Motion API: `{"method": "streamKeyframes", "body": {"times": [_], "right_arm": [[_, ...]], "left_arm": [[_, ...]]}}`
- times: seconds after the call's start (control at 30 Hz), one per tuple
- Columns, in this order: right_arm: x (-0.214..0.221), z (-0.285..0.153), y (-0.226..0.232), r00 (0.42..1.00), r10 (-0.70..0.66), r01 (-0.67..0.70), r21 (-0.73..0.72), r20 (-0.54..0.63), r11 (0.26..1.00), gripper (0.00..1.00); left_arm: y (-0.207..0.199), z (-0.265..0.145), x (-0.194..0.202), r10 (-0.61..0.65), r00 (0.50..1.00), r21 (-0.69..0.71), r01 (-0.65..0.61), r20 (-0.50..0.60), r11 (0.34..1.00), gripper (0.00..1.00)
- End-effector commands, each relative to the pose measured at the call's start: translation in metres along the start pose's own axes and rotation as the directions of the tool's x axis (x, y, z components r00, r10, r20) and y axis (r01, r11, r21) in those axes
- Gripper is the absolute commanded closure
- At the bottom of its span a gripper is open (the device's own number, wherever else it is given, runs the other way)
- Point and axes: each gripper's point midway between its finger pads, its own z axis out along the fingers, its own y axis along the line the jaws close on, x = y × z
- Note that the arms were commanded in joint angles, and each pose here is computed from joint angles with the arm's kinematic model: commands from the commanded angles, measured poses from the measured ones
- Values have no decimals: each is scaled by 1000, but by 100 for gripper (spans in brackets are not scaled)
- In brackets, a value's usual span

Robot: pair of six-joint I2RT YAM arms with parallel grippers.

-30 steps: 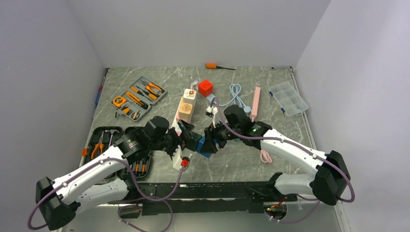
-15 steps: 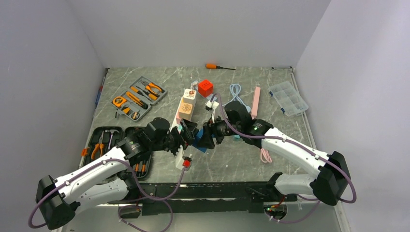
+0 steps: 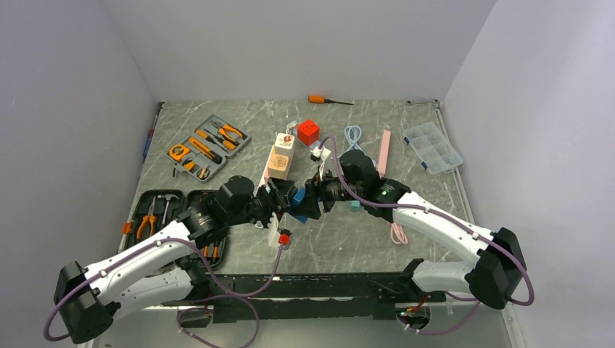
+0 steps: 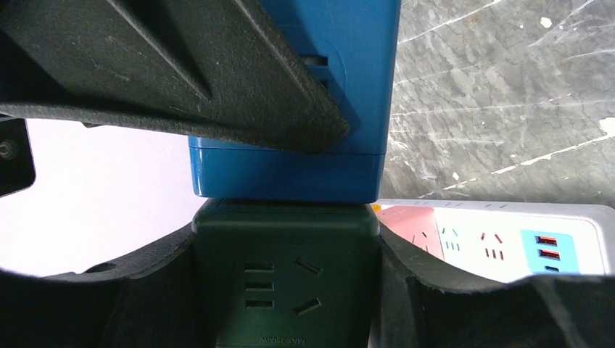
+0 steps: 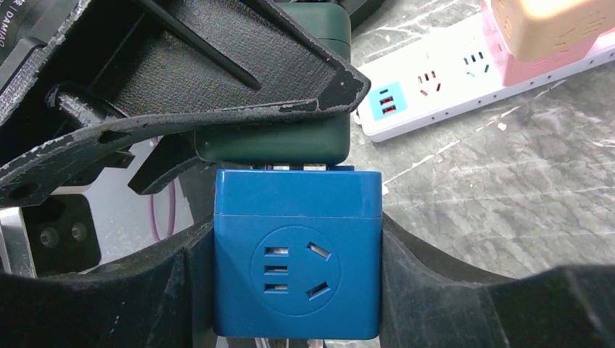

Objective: Pull the plug off the socket
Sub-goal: Remove the plug from the socket.

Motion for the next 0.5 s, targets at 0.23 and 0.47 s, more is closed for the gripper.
{"method": "streamKeyframes", "body": {"times": [0.23, 0.47], "right_arm": [[-20, 13, 19, 998, -33, 38, -111, 51, 993, 27], [-22, 20, 19, 998, -56, 60, -128, 31, 990, 26]], "left_arm": [[55, -7, -16, 40, 998, -146, -32, 48, 989, 100], [54, -9, -18, 48, 997, -142, -40, 52, 989, 100]]}}
